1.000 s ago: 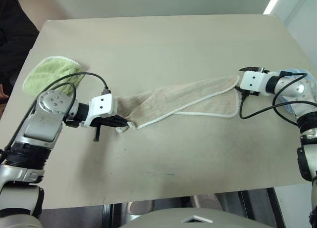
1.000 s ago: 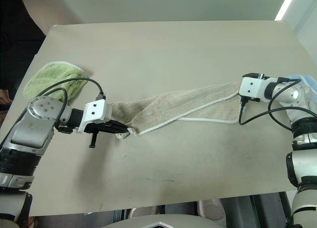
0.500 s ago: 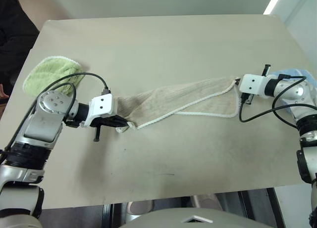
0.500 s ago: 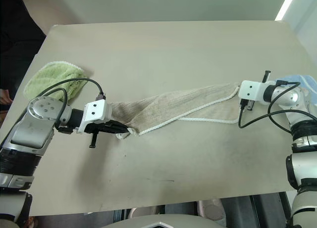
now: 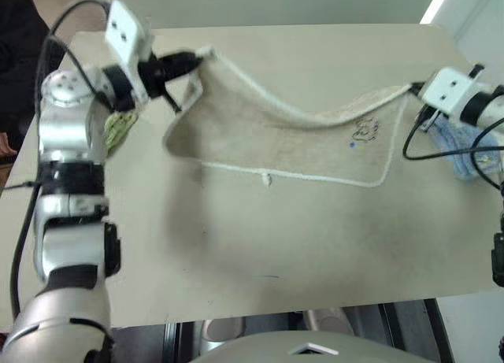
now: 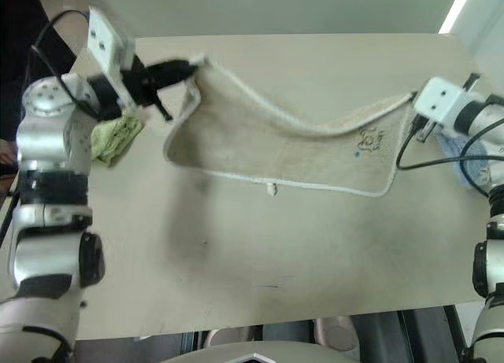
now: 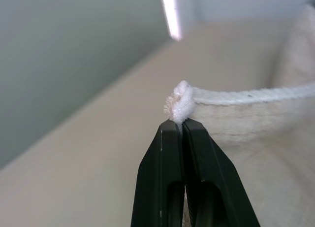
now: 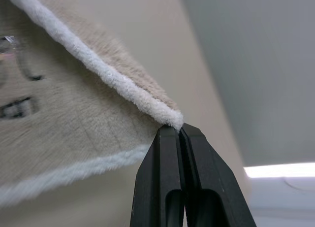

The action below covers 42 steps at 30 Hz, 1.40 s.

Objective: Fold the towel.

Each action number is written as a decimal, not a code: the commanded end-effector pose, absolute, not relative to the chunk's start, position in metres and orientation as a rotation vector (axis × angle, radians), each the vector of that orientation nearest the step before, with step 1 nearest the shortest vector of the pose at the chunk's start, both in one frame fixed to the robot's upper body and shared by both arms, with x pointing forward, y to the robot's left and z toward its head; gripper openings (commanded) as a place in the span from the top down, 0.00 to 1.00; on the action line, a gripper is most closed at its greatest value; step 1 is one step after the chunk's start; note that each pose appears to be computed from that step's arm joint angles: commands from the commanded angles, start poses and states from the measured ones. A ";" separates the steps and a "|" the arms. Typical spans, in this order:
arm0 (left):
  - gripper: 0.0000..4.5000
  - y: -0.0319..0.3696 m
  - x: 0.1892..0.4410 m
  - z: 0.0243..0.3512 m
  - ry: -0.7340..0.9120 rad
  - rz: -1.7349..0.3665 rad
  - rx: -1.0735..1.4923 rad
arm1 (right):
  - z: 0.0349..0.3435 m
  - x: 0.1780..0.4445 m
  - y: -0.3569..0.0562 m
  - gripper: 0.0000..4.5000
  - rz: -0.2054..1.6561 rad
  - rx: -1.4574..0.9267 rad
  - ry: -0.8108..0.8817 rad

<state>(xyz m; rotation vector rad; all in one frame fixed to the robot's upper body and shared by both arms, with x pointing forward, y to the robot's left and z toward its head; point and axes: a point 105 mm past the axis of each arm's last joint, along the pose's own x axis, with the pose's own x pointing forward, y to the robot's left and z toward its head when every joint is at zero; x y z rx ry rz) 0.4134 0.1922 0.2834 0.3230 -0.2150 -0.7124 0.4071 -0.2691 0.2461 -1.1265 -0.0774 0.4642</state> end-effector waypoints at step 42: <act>1.00 0.266 0.353 0.188 0.239 -0.723 0.378 | 0.205 0.348 -0.248 0.99 0.846 -0.687 0.225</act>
